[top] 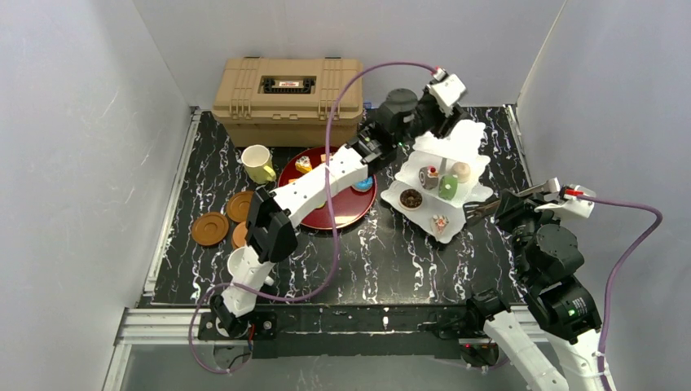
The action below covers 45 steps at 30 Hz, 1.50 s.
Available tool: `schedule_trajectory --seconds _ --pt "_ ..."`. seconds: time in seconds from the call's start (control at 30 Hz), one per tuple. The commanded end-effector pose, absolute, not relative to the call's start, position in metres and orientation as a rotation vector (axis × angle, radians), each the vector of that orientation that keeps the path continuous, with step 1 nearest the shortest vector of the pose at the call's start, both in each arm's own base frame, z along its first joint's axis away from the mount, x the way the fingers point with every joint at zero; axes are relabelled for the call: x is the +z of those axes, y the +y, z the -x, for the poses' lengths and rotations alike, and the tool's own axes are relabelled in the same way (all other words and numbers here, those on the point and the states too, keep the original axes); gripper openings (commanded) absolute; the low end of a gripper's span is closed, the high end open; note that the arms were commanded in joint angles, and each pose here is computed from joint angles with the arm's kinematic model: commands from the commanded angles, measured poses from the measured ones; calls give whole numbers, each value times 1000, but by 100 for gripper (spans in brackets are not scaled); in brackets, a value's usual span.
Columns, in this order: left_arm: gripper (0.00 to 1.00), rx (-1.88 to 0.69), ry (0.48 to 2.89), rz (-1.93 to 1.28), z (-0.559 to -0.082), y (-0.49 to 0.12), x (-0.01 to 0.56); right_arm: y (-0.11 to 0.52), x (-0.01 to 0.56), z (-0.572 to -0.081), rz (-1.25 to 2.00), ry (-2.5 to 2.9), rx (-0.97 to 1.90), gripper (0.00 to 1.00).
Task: Serve the afternoon tea
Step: Adjust the desert table at the center of the board.
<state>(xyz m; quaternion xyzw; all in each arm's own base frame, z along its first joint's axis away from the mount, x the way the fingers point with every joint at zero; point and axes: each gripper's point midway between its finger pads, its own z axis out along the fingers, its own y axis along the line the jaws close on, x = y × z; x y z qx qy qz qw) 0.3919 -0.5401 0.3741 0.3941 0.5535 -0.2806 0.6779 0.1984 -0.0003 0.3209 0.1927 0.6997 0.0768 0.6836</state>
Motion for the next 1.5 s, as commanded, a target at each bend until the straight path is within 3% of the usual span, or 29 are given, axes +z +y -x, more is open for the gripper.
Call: schedule_trajectory --seconds 0.0,0.5,0.87,1.0,1.1,1.17,1.23,1.47 --pt "3 -842 1123 -876 -375 -515 448 1 337 -199 -451 1507 221 29" --pt "2 -1088 925 -1082 -322 -529 471 7 332 -204 -453 1519 243 29" --pt "4 -1088 910 -1123 -320 -528 458 6 336 -202 -450 1513 241 29" --pt "10 -1076 967 -1148 -307 -519 440 4 336 -201 -446 1512 231 29" --pt "26 -1028 1036 -1128 -294 -510 428 4 336 -201 -447 1512 226 29" --pt "28 -992 1081 -1113 -284 -506 419 4 334 -202 -446 1516 223 29" --pt "42 -946 1098 -1108 -275 -504 414 4 332 -202 -444 1521 220 29" --pt "46 -851 1122 -1052 -273 -505 419 2 328 -200 -453 1520 219 28"
